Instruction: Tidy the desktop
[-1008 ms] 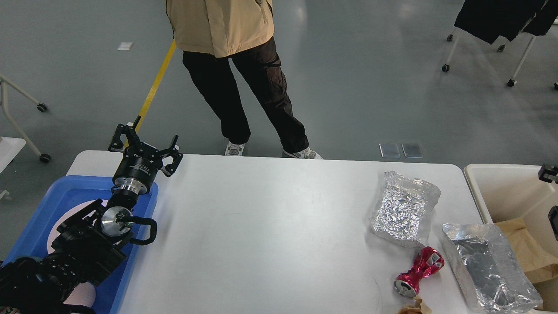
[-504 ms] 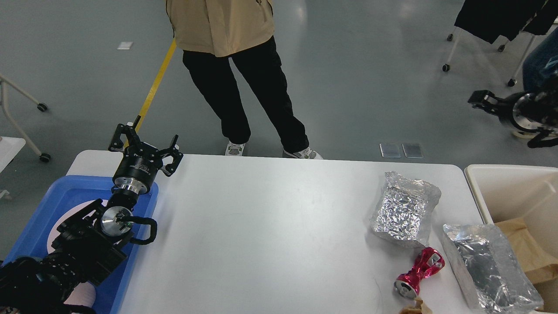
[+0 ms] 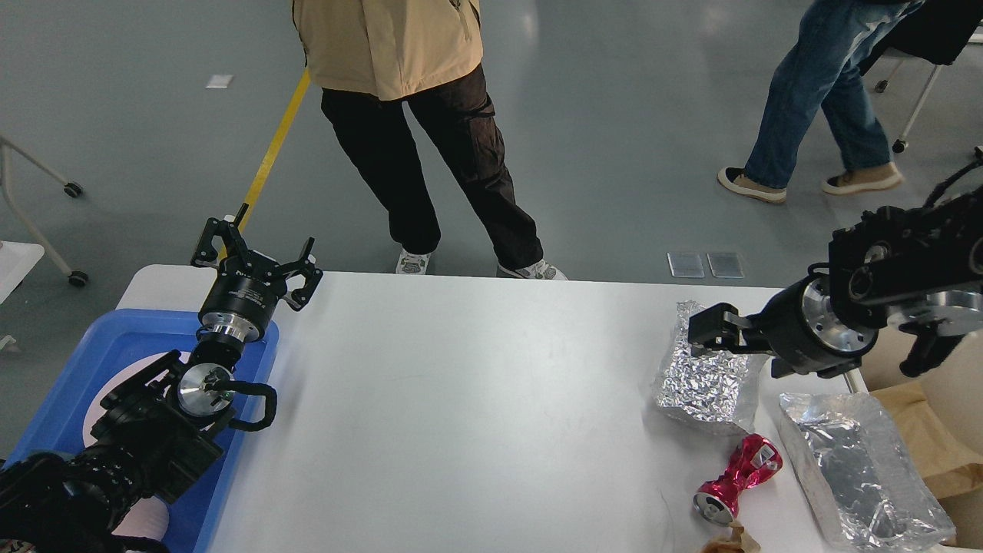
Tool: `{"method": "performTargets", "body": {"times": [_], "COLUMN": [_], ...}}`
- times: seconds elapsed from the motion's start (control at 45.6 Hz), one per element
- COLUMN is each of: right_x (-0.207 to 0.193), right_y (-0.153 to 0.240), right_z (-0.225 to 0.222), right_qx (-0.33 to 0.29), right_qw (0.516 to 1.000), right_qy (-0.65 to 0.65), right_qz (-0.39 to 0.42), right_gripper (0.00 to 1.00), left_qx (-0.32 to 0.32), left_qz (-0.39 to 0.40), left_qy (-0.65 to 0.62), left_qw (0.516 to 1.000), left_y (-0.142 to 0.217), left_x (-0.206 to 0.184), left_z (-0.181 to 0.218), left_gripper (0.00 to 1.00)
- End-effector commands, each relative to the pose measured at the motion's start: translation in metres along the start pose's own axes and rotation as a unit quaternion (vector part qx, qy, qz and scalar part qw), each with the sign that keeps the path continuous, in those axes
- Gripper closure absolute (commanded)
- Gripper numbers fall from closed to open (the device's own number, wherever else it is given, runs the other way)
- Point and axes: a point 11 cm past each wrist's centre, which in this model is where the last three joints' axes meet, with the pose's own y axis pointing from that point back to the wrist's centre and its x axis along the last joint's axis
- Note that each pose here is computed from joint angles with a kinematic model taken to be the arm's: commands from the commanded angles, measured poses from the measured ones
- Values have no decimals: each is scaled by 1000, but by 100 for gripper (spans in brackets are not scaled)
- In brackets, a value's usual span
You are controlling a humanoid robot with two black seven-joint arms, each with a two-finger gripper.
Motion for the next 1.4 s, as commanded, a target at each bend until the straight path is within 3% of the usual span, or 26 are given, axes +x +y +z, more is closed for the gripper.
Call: {"method": "performTargets", "body": {"times": [0.0, 0.197, 0.329, 0.68, 0.986, 1.162, 1.227, 1.249, 1.315, 1.337, 1.381], "right_x": [-17, -54, -71, -97, -91, -112, -120, -120, -121, -122, -124], "right_y": [-21, -73, -89, -134, -135, -145, -151, -153, -157, -158, -160], "right_z": [43, 144, 180, 194, 187, 188, 187, 188, 192, 194, 200], "right_qx": [-18, -106, -128, -85, -71, -70, -71, -73, -79, -81, -89], "right_qw": [998, 993, 991, 993, 993, 995, 994, 994, 992, 992, 991], "right_qy": [-53, -28, -20, 29, 17, 22, 27, 29, 33, 35, 37], "right_qz": [-4, 33, 38, 76, 92, 73, 74, 79, 88, 88, 88], "right_gripper": [0, 0, 0, 0, 0, 3, 17, 28, 75, 82, 86], "left_qx": [0, 0, 1, 0, 1, 0, 1, 0, 0, 1, 0], "left_qz": [0, 1, -1, 0, -1, 0, -1, 0, 0, -1, 0], "left_qy": [0, 0, 1, 0, 1, 0, 1, 0, 0, 1, 0], "left_qw": [1000, 1000, 1000, 1000, 1000, 1000, 1000, 1000, 1000, 1000, 1000], "left_y": [0, 1, 0, 0, 0, 0, 0, 0, 0, 0, 0], "left_x": [0, 1, -1, 0, -1, 0, -1, 0, 0, -1, 0], "left_z": [0, 0, -1, 0, -1, 0, -1, 0, 0, -1, 0], "left_gripper": [1, 1, 1, 1, 1, 1, 1, 1, 1, 1, 1]}}
